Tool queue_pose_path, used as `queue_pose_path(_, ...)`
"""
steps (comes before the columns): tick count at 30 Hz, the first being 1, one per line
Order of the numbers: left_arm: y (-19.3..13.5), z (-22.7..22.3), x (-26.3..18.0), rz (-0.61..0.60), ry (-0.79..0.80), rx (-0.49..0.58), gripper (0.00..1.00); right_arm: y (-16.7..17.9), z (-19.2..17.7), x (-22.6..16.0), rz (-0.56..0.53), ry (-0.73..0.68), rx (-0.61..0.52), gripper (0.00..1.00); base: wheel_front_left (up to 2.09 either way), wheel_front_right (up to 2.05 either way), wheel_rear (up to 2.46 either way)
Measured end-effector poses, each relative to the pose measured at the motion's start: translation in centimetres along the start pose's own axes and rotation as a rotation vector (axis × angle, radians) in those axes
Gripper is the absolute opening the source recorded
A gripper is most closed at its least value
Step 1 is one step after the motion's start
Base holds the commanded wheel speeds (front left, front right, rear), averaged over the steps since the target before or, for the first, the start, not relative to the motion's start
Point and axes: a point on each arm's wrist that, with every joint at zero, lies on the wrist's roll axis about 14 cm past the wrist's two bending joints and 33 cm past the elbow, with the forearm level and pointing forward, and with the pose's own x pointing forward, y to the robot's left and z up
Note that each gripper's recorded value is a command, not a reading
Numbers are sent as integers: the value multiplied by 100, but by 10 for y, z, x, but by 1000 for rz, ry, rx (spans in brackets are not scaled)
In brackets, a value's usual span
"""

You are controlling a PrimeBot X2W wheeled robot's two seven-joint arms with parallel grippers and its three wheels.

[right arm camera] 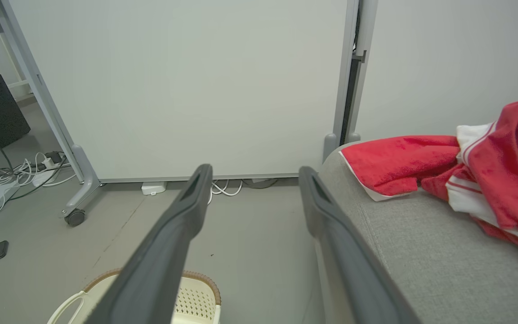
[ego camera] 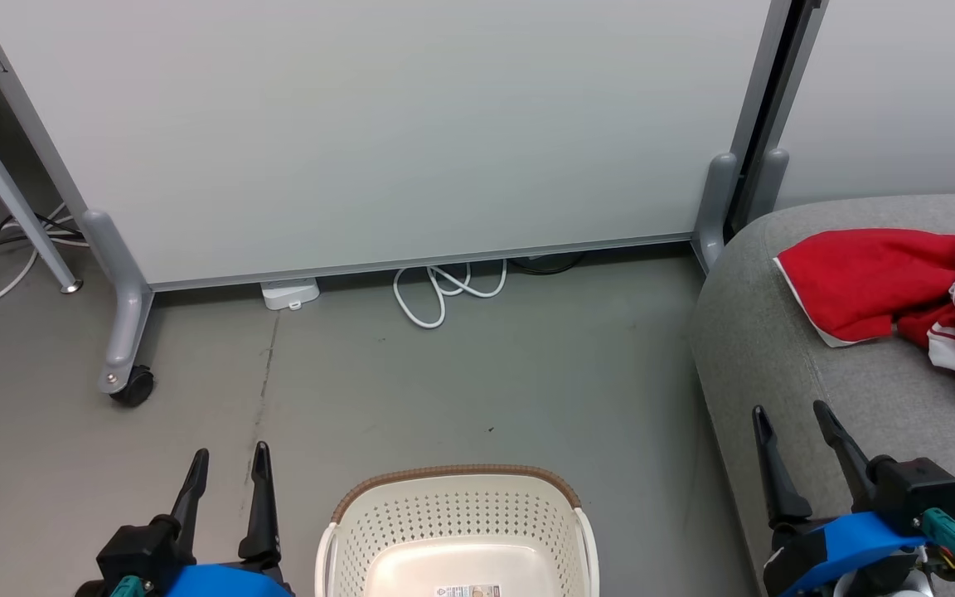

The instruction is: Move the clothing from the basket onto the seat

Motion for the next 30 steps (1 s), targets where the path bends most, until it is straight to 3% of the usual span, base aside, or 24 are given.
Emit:
queue_pose_path(27, 0, -17, -2, -4, 55, 1, 100, 3, -13, 0, 8, 41, 13, 100, 0, 0, 0)
queue_pose_path(28, 0, -18, -3, -2, 59, -3, 0, 3, -15, 0, 8, 45, 14, 0, 0, 0, 0)
queue_pose_path(30, 1, -27, -8, 5, 88, -10, 0, 3, -22, -2, 6, 69, 18, 0, 0, 0, 0)
